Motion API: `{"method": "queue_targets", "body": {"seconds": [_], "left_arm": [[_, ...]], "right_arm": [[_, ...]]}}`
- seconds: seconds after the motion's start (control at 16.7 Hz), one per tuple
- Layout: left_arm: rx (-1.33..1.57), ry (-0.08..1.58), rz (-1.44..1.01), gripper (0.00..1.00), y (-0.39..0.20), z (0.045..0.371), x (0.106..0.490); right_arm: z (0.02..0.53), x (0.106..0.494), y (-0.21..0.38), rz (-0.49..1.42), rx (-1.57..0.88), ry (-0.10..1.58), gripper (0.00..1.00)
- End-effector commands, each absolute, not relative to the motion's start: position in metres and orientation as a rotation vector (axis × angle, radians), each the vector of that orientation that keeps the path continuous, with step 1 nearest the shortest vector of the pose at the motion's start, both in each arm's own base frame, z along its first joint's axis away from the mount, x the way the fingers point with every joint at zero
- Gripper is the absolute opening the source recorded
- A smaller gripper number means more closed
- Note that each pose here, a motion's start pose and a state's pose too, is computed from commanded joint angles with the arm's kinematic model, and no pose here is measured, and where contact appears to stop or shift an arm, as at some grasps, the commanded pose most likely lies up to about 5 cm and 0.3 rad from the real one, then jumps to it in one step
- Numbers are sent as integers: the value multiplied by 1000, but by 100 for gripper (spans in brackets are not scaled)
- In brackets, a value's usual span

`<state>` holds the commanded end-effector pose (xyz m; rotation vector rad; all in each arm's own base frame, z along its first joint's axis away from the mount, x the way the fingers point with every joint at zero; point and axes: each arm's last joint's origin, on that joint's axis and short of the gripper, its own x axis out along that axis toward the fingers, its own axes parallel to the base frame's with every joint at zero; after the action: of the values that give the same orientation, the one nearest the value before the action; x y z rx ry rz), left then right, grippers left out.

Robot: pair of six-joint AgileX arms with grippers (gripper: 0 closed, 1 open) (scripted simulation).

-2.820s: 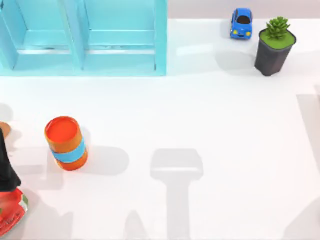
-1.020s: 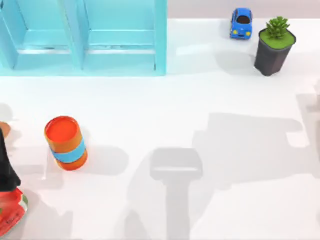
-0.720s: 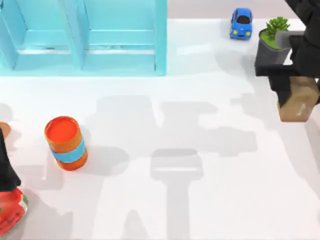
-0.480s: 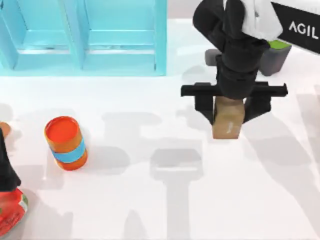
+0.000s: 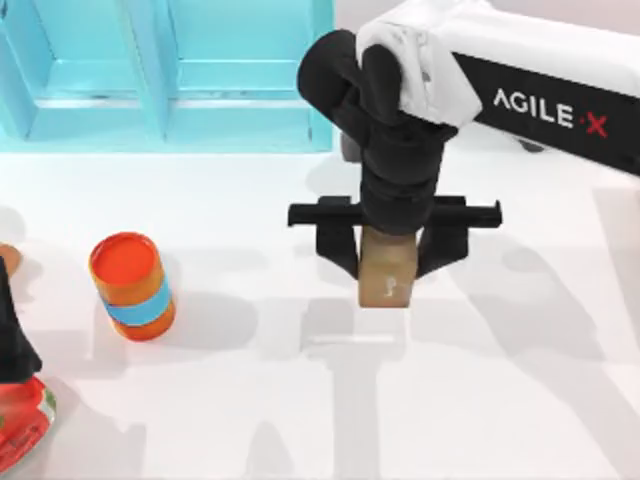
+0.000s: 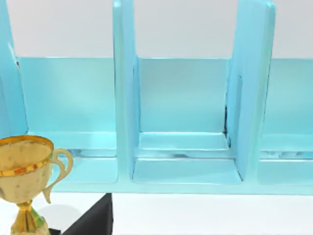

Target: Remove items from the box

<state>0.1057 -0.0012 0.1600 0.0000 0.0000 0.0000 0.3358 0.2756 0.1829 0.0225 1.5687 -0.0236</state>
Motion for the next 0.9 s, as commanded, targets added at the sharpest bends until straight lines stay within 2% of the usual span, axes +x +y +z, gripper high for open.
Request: {"method": "queue_targets", "body": {"seconds": [0.18, 0.48, 0.72, 0.9], "left_arm": [[0, 0, 0, 100, -1, 160, 106], [0, 0, 0, 100, -1, 160, 106], [0, 0, 0, 100, -1, 160, 106], [0, 0, 0, 100, -1, 160, 106]], "right_arm": [[177, 336, 274, -27, 24, 1573, 0], [140, 336, 276, -23, 23, 1568, 0], [138, 336, 276, -24, 23, 1569, 0], [138, 336, 276, -24, 23, 1569, 23]]}}
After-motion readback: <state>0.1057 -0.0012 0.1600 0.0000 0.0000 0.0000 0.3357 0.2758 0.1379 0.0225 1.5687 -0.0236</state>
